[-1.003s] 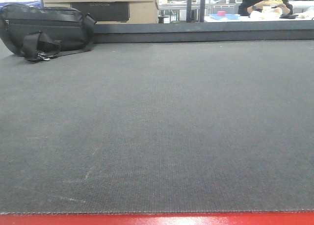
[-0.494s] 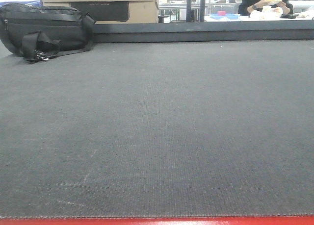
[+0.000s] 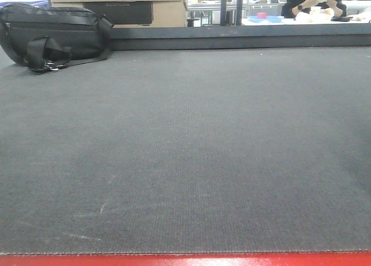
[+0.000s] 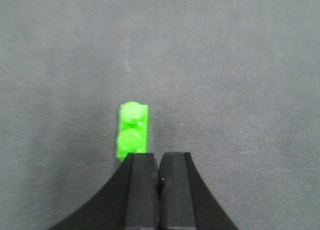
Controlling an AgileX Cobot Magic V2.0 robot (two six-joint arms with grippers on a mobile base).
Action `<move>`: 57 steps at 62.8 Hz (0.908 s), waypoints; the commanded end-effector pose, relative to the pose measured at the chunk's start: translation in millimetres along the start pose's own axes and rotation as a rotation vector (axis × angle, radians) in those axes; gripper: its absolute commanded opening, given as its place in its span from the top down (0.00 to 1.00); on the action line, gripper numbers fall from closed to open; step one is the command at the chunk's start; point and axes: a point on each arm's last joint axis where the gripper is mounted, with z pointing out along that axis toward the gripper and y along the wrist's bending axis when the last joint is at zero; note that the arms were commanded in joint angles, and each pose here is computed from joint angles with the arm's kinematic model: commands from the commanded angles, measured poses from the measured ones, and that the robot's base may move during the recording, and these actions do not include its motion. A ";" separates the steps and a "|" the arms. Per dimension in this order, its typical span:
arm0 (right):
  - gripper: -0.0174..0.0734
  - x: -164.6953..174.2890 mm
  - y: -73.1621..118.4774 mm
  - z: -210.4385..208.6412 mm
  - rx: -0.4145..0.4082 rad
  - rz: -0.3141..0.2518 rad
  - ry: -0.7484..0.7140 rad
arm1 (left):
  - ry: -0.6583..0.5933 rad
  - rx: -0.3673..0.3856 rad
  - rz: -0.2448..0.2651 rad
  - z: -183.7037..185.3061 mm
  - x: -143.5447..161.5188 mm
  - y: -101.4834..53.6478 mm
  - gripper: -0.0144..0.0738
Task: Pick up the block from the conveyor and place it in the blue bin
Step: 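Close right gripper on blue block and left gripper on green block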
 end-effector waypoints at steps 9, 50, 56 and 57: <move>0.99 -9.1 -3.3 45.2 0.008 0.015 0.228 | 0.113 0.057 -0.060 37.2 -6.1 -6.9 0.96; 0.39 -4.0 -11.0 145.5 0.024 0.038 0.489 | 0.147 0.083 -0.087 48.7 -6.5 -10.2 0.96; 0.45 2.9 -12.5 158.1 0.029 0.040 0.491 | 0.151 0.083 -0.087 48.6 -6.1 -10.2 0.96; 0.45 3.0 -12.9 159.9 0.031 0.038 0.488 | 0.151 0.083 -0.087 48.6 -6.1 -10.2 0.96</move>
